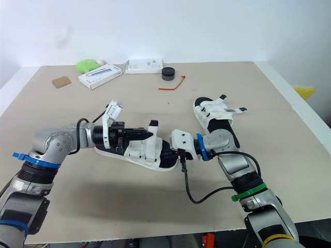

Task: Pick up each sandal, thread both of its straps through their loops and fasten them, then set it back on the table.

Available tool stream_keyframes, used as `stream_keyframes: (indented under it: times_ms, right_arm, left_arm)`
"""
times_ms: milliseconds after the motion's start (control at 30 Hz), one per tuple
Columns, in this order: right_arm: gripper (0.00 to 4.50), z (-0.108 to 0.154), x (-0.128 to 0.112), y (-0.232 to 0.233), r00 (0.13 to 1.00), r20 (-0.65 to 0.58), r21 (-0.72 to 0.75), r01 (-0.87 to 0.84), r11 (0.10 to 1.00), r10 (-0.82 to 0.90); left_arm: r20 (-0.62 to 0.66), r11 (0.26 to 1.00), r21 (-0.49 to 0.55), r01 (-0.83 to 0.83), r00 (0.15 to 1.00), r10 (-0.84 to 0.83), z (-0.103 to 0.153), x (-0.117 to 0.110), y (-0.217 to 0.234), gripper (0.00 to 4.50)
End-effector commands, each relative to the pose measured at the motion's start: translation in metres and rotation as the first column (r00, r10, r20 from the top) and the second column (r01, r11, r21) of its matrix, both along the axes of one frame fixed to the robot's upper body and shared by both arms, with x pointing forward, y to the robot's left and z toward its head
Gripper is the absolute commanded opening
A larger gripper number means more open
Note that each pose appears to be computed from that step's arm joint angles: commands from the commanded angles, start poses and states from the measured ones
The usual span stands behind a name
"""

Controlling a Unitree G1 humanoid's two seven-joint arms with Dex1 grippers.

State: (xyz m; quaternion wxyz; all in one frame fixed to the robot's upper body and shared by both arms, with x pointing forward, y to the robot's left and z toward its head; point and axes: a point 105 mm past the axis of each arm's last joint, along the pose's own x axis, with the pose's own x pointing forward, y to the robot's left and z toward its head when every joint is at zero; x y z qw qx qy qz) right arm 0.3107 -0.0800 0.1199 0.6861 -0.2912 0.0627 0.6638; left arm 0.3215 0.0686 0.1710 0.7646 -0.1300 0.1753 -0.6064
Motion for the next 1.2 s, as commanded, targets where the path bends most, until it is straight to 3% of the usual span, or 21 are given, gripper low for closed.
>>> stream_keyframes:
  times_ms: [33,267,633,733,967,1200]
  right_arm:
    - [0.00,-0.002,-0.002,-0.001,1.000,-0.005,-0.010,-0.004,1.000,0.004]
    - [0.00,-0.002,-0.002,-0.001,1.000,-0.003,-0.009,-0.008,1.000,0.008]
    - [0.00,-0.001,-0.003,-0.001,1.000,0.000,-0.007,-0.004,1.000,0.004]
    - [0.00,-0.001,-0.003,-0.001,1.000,0.001,-0.006,-0.005,1.000,0.005]
    - [0.00,-0.001,-0.003,0.000,1.000,0.000,-0.008,-0.009,1.000,0.009]
    - [0.00,-0.001,-0.004,0.001,1.000,-0.001,-0.007,-0.013,1.000,0.013]
  left_arm:
    - [0.009,0.999,-0.019,-0.042,0.999,0.042,0.010,0.009,0.002,0.09]
    - [-0.055,0.998,-0.035,-0.060,0.997,0.058,0.007,0.015,-0.001,0.09]
    - [-0.083,0.990,0.112,-0.080,0.993,0.090,-0.021,0.019,0.003,0.09]
    - [-0.040,0.989,0.124,-0.080,0.996,0.086,-0.021,0.020,0.004,0.93]
    - [0.171,0.988,0.156,-0.005,0.985,-0.022,0.001,0.014,0.013,4.33]
    - [0.388,0.990,0.139,-0.001,0.920,-0.054,0.039,0.022,0.020,4.47]
